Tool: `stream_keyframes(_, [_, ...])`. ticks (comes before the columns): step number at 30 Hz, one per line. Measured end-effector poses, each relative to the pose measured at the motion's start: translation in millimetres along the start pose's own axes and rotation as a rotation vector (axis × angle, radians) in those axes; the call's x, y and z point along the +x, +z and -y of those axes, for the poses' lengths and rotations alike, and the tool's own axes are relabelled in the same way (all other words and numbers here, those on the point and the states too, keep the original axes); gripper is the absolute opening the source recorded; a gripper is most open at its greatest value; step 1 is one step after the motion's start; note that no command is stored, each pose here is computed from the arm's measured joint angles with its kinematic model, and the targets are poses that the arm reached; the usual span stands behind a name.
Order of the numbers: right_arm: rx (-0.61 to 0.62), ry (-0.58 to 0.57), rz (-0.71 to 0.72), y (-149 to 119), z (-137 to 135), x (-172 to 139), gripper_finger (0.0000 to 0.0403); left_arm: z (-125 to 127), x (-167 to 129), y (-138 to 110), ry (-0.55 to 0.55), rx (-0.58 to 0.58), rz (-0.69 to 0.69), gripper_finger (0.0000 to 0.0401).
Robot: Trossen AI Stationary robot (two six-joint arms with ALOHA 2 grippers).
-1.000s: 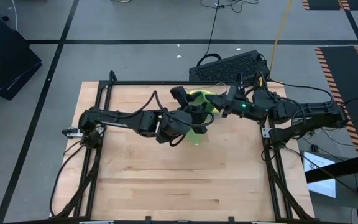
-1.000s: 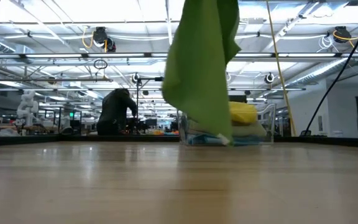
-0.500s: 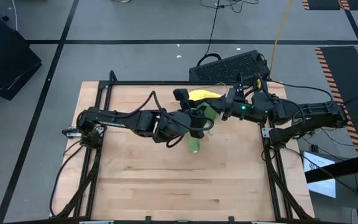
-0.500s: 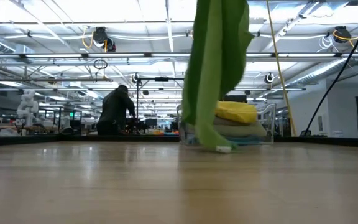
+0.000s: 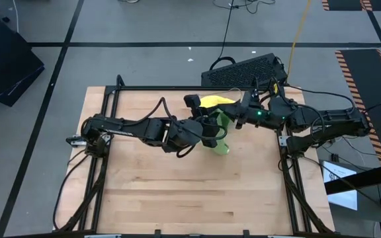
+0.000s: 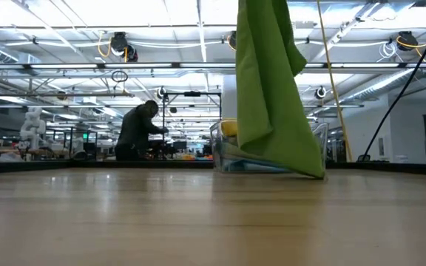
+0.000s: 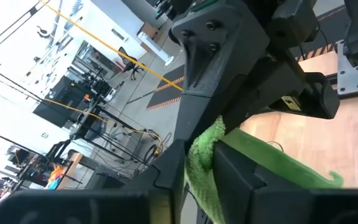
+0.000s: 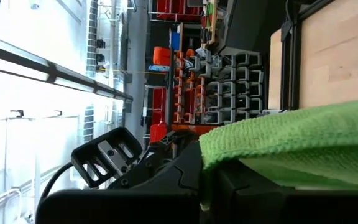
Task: Fold microfiber towels
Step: Fold the green towel
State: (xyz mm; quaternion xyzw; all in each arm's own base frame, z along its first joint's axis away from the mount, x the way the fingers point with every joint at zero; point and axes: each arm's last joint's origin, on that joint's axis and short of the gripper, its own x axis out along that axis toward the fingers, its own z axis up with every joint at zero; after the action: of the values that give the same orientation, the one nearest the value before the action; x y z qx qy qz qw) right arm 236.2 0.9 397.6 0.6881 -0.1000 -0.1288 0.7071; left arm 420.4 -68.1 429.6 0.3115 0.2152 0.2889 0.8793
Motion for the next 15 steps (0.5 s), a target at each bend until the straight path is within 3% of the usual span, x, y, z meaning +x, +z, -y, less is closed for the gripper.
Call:
stream_keyframes(4, [0.011,0.007,0.021,1,-1,0,0.0006,4,-4,2,-0.023,0.013,0.017,0.0103])
stream_keyframes(9, [0.018,0.007,0.026,2,-1,0,0.0006,12,-13,7,-0.039,0.116,0.043,0.0112])
stream_keyframes(15, [0.019,0.009,0.026,2,-1,0,0.0006,8,-10,5,0.01,0.049,0.011,0.0113])
